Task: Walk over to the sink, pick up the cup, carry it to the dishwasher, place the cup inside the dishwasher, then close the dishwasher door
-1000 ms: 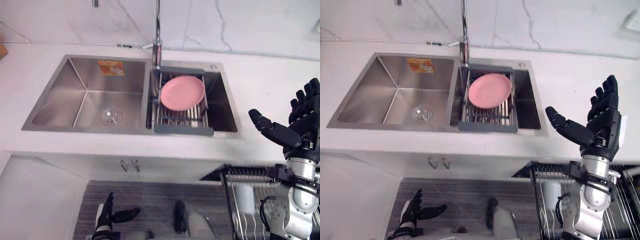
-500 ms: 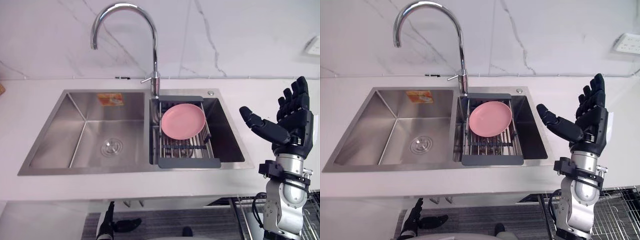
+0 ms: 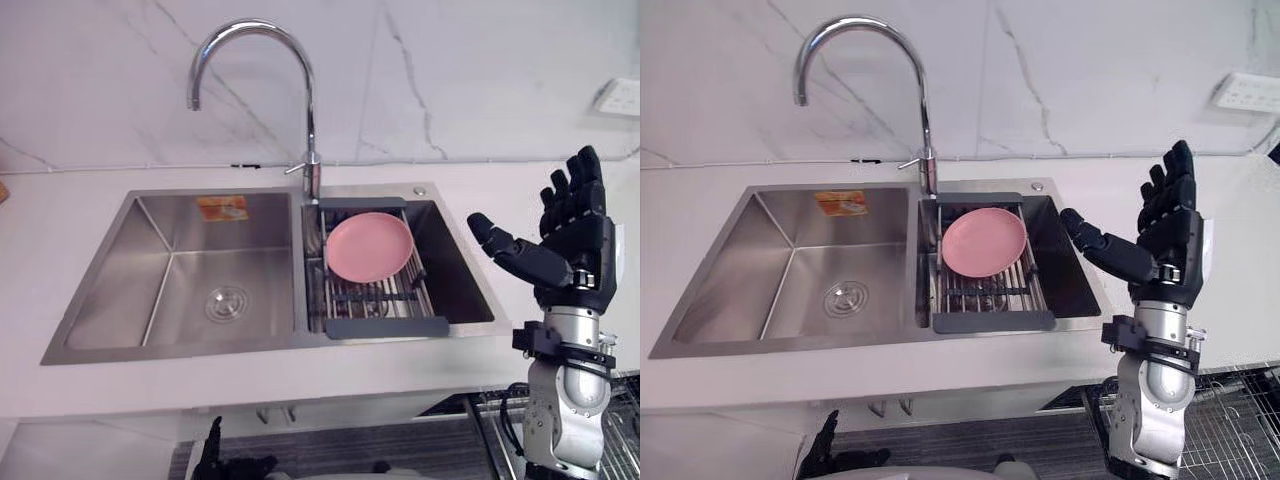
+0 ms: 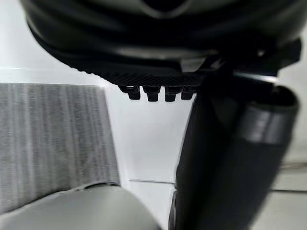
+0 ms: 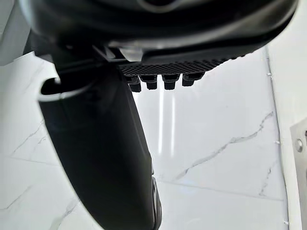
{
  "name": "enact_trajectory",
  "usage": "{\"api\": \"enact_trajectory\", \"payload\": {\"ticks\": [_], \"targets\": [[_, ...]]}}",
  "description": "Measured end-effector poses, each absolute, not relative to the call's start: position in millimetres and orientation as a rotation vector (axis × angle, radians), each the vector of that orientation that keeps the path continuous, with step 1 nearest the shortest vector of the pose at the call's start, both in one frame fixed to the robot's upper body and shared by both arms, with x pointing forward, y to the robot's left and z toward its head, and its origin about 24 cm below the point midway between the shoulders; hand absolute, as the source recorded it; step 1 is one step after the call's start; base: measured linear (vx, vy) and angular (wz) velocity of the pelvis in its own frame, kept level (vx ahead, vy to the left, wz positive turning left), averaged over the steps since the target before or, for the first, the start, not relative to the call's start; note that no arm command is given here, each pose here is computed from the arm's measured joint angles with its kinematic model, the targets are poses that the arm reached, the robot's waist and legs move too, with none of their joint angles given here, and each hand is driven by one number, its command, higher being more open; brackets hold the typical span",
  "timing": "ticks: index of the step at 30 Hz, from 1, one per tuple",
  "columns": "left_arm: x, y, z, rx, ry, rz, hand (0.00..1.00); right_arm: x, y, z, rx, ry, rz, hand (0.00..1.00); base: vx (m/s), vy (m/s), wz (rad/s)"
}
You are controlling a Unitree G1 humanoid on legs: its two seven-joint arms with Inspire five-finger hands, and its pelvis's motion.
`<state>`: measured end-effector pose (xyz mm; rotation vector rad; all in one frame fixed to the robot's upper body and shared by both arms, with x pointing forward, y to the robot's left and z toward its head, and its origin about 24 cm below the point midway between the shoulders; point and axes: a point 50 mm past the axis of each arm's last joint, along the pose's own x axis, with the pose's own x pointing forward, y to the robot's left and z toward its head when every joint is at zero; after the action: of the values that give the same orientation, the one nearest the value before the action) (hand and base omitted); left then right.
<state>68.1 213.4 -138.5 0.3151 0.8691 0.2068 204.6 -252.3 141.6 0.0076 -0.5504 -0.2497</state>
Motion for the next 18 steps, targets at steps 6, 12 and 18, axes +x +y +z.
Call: {"api": "enact_trajectory", "payload": {"ticks": [6,12,18], "targets": [[54,201,-139,0.298,0.884,0.240,1.00,203,-242,153,0.009,-0.608,-0.224,1.00,0.05,0.100,-0.29],[49,207,-140,0.324,0.927,0.254,1.00,200,-221,167,0.006,-0.675,-0.104,1.00,0.15,0.054,-0.08],[45,209,-140,0.333,0.933,0.256,1.00,208,-231,160,0.015,-0.645,-0.164,1.00,0.04,0.023,0.03]]}}
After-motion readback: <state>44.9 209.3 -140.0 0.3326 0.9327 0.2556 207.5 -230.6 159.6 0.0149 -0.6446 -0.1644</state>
